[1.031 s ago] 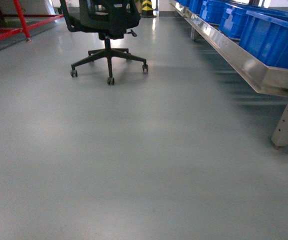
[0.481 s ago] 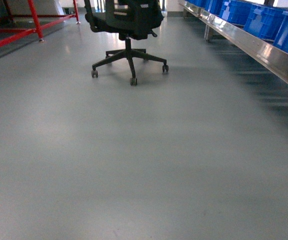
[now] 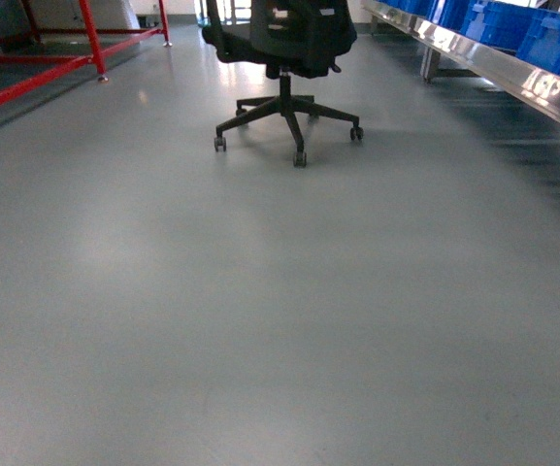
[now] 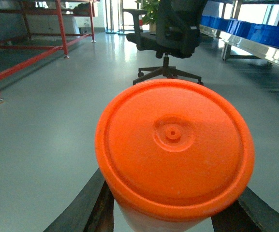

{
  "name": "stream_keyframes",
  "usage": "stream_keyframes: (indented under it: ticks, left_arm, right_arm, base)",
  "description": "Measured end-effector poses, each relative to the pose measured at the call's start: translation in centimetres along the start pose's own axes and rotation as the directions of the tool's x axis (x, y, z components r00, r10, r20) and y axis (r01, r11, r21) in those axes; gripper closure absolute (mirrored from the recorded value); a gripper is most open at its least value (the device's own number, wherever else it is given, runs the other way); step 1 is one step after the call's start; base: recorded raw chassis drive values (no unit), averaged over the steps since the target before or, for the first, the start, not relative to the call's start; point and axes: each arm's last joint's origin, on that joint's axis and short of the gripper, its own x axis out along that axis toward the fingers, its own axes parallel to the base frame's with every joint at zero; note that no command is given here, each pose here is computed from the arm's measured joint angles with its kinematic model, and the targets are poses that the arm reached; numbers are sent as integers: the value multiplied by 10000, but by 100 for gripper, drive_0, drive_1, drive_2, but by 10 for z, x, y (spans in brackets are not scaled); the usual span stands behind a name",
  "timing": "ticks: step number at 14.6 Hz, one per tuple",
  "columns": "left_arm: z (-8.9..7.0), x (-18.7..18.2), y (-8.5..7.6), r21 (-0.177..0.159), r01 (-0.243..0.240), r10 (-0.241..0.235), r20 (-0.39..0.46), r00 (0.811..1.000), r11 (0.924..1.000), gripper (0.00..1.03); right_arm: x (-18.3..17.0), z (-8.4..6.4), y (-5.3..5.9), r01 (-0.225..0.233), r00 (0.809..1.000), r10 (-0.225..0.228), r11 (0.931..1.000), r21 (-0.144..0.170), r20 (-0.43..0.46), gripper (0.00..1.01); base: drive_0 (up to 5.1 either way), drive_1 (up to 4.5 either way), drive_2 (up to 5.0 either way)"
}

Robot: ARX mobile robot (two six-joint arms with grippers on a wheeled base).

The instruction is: Pick capacitor and pack into box

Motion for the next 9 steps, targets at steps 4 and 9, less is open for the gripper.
stream_keyframes:
  ticks: [4, 9]
  left_arm:
    - [0, 0, 0, 0, -8, 8, 19, 10000, 10000, 59]
    - [0, 0, 0, 0, -8, 8, -4, 10000, 10000, 59]
  right_arm:
    - [0, 0, 0, -4, 10000, 4, 10000, 0, -19, 3]
    - [0, 0, 0, -4, 10000, 4, 10000, 0, -46, 3]
  base:
    - [-506, 240, 240]
    - [-500, 245, 245]
